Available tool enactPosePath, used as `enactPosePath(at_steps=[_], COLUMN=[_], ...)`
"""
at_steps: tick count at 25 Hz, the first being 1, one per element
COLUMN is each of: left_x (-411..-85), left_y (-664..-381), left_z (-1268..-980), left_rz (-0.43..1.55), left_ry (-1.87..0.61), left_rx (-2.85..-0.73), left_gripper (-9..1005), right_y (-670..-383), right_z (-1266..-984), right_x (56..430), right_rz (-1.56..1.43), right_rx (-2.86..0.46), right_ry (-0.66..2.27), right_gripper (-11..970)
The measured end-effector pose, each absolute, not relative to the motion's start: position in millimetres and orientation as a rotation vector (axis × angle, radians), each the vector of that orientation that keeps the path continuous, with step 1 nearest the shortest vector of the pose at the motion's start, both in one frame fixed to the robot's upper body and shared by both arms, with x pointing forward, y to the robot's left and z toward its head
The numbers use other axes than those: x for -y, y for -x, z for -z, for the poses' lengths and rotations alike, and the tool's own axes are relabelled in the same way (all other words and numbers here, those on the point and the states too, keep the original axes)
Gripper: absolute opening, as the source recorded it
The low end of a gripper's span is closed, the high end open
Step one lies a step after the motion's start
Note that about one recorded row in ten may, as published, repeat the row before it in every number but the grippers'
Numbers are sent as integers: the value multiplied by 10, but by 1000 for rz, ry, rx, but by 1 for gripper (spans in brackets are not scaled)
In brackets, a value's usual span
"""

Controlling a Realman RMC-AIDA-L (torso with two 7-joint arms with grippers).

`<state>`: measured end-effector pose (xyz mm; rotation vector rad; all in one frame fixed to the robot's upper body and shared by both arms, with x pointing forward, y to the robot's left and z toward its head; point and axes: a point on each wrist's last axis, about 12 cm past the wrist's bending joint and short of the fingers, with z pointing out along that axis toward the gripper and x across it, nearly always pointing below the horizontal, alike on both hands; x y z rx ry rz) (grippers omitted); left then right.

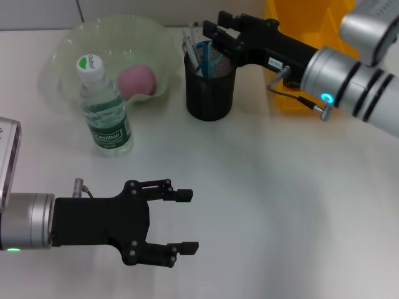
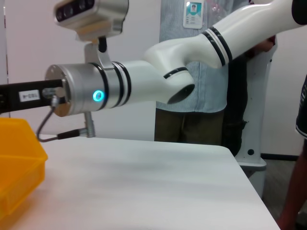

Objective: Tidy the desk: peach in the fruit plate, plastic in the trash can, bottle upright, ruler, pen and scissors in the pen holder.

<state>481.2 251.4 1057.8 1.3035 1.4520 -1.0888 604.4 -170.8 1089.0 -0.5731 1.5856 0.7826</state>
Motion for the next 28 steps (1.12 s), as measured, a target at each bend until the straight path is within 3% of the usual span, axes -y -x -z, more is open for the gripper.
enactPosePath(at_steps=[2,5,10,12,13,19,22,28], left_x=[-2521,-2530,-2589,-2622,-2645,-2745,-2741,-2734], left_y=[-4809,-4803,-4796,-4774,-4759,-4707,-4700,-4698], left_z=[-10578,-10580,-10593,-10596,-10598,-10594,-10587,-10586], left_rz=[1088,1088,1083,1085,1085,1082,1089,1106], left_ry=[-1298,-1290,-1251,-1230,-1221,-1194,-1196,-1189], left_rx=[-1452,-1451,-1461,-1461,-1461,-1475,-1481,-1495], left_gripper=[802,802,802,802,802,802,802,802], right_y=[-5919,-5774,-5279,-4905,-4905,-4343,-4224,-4271], right_z=[-10906,-10937,-10969,-10922,-10922,-10710,-10573,-10562], right_x=[1801,1911,2269,2560,2560,2867,2819,2756], right_rz=[-815,-843,-902,-935,-935,-1016,-1077,-1101], right_rx=[-1536,-1481,-1388,-1338,-1338,-1408,-1459,-1458], right_ry=[554,534,471,472,472,799,993,1045], right_gripper=[237,375,586,666,689,826,826,826])
